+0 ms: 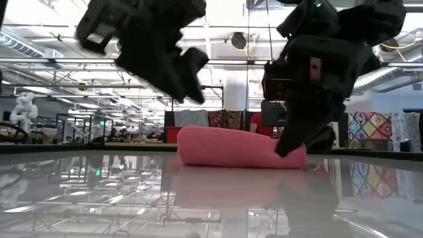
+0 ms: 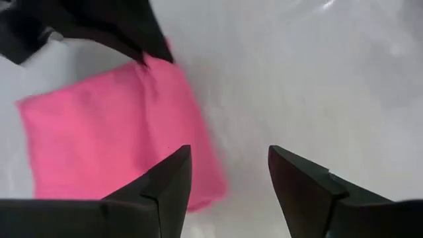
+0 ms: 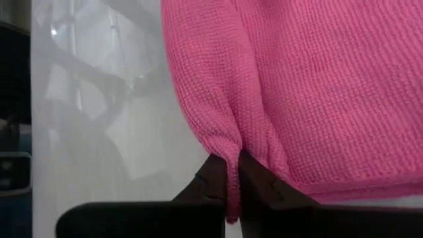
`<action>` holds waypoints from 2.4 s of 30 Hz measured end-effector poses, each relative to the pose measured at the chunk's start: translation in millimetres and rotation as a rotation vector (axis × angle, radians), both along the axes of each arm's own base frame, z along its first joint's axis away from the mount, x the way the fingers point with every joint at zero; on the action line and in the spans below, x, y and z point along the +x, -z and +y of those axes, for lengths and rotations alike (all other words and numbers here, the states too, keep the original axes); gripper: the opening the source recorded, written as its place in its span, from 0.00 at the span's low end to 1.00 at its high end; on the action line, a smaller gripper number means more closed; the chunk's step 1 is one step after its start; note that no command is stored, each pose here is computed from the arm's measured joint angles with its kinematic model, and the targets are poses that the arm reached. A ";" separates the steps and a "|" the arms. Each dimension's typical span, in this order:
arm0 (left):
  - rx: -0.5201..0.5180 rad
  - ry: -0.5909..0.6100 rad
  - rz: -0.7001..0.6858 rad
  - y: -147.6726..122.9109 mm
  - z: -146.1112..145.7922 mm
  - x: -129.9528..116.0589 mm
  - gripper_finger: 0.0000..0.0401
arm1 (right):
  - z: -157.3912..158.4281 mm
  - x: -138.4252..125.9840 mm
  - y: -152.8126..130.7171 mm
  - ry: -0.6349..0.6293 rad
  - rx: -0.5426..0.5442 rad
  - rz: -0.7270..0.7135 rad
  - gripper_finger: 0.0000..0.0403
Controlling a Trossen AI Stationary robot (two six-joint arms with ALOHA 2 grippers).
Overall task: Roll towel
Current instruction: Fold the pink towel
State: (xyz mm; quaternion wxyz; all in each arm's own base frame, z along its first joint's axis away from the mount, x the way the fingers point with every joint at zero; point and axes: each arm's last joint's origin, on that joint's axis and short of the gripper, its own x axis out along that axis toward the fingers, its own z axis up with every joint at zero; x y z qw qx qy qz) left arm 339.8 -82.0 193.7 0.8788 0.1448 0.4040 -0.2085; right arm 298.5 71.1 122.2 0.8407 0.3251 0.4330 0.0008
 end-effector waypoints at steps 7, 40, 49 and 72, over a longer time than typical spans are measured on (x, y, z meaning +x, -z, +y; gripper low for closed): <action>0.097 -0.027 0.038 24.3 -12.0 4.0 0.51 | -8.2 6.5 -5.1 0.022 0.064 -0.052 0.01; -0.002 -0.047 0.054 71.8 17.9 6.7 0.05 | 11.7 3.5 -8.2 -0.141 0.049 -0.102 0.23; -0.311 -0.010 0.102 66.7 31.2 12.9 0.04 | 46.6 -19.8 -17.9 -0.291 -0.169 -0.111 0.52; -0.789 0.033 0.309 87.7 50.1 56.9 0.04 | 106.8 -48.2 -18.0 -0.339 -0.705 -0.319 0.53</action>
